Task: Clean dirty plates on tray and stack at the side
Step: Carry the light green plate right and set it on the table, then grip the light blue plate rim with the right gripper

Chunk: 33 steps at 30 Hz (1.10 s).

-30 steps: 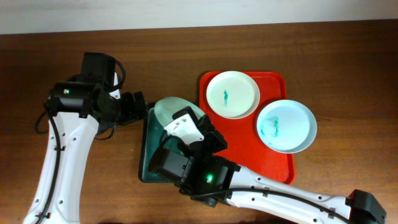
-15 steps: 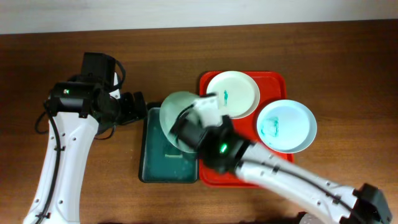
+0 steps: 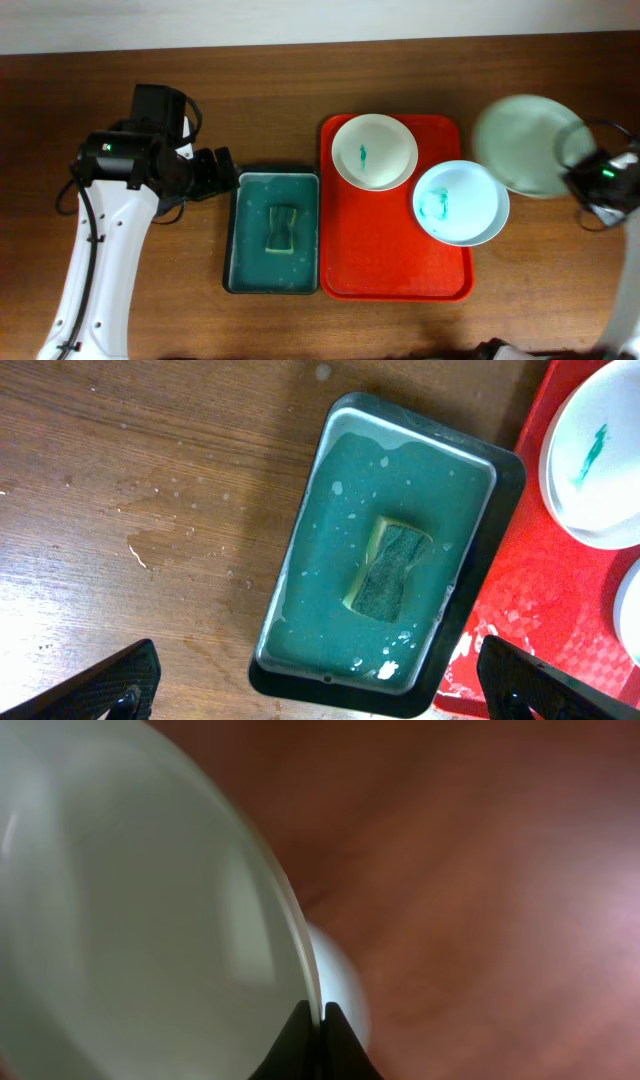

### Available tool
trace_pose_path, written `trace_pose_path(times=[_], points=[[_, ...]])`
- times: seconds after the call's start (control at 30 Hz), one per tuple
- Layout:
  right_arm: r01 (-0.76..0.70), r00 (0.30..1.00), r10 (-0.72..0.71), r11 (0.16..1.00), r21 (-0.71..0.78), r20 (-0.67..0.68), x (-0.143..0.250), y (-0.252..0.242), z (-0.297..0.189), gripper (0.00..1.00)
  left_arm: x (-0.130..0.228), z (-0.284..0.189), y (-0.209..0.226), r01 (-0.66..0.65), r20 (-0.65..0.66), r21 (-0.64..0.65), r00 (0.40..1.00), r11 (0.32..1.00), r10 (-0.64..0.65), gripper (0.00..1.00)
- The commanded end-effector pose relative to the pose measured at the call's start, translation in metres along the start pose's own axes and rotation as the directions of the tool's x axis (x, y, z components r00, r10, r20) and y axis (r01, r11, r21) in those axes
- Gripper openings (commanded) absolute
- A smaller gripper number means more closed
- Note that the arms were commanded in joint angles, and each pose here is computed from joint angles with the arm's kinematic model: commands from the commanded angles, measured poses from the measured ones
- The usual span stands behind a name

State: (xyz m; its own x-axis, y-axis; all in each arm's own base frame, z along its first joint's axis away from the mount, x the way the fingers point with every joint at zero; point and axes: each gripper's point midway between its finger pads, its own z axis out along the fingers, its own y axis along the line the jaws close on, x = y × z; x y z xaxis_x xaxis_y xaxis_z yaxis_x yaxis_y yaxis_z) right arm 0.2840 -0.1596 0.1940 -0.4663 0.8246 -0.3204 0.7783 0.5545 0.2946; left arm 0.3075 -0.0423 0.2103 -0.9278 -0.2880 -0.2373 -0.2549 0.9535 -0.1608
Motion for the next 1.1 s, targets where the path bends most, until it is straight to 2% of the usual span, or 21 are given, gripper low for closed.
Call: trace_pose_path(times=[0.0,0.07,0.17,0.3,0.37,0.4,0.43,0.5,0.57,0.67,0.73,0.8,0.87,1.07], points=[[-0.158,0.983,0.171,0.974,0.162,-0.071,-0.011,-0.076,0.036,0.04,-0.001,-0.006,-0.001,-0.005,0.019,0.011,1.000,1.000,0.005,0.99],[-0.226,0.956,0.259,0.949,0.218,-0.138,-0.009,-0.106,0.062,0.04,-0.001,-0.006,-0.001,-0.005,0.018,0.011,1.000,1.000,0.005,0.99],[-0.231,0.928,0.294,0.936,0.265,-0.229,0.001,-0.121,0.098,0.04,-0.001,-0.006,-0.001,-0.005,0.018,0.011,1.000,1.000,0.005,0.99],[-0.097,0.912,0.193,0.959,0.268,-0.362,0.025,-0.113,0.130,0.05,-0.001,-0.006,-0.001,-0.005,0.018,0.011,1.000,1.000,0.004,0.99],[-0.082,0.908,0.185,0.959,0.273,-0.377,0.032,-0.107,0.131,0.35,-0.001,-0.006,-0.001,-0.005,0.018,0.011,1.000,1.000,0.005,0.99],[-0.097,0.901,0.197,0.960,0.262,-0.386,0.035,-0.100,0.128,0.47,-0.001,-0.006,-0.001,-0.005,0.018,0.011,1.000,1.000,0.005,0.99],[-0.104,0.900,0.192,0.966,0.235,-0.391,0.036,-0.093,0.124,0.49,-0.001,-0.006,-0.001,-0.005,0.018,0.011,1.000,1.000,0.005,0.99],[-0.087,0.911,0.142,0.984,0.155,-0.387,0.034,-0.076,0.112,0.49,-0.001,-0.006,-0.001,-0.005,0.018,0.011,1.000,1.000,0.004,0.99],[-0.009,0.933,0.020,0.999,0.031,-0.360,0.031,-0.052,0.090,0.49,-0.001,-0.006,-0.001,-0.005,0.018,0.011,1.000,1.000,0.005,1.00],[0.154,0.942,-0.167,0.986,-0.068,-0.290,0.031,-0.025,0.063,0.49,-0.001,-0.006,-0.001,-0.005,0.018,0.011,1.000,1.000,0.004,0.99],[0.304,0.915,-0.326,0.944,-0.126,-0.237,0.037,0.002,0.053,0.49,-0.001,-0.006,-0.001,-0.005,0.018,0.011,1.000,1.000,0.005,0.99],[0.441,0.865,-0.456,0.890,-0.116,-0.209,0.041,0.016,0.061,0.49,-0.001,-0.006,-0.001,-0.005,0.018,0.011,1.000,1.000,0.005,0.99],[0.514,0.836,-0.511,0.857,-0.039,-0.202,0.041,0.017,0.082,0.49,-0.001,-0.006,-0.001,-0.005,0.018,0.011,1.000,1.000,0.005,0.99],[0.573,0.778,-0.552,0.819,-0.023,-0.301,0.064,0.018,0.140,0.49,-0.001,-0.006,-0.001,-0.005,0.018,0.011,1.000,1.000,0.005,0.99]])
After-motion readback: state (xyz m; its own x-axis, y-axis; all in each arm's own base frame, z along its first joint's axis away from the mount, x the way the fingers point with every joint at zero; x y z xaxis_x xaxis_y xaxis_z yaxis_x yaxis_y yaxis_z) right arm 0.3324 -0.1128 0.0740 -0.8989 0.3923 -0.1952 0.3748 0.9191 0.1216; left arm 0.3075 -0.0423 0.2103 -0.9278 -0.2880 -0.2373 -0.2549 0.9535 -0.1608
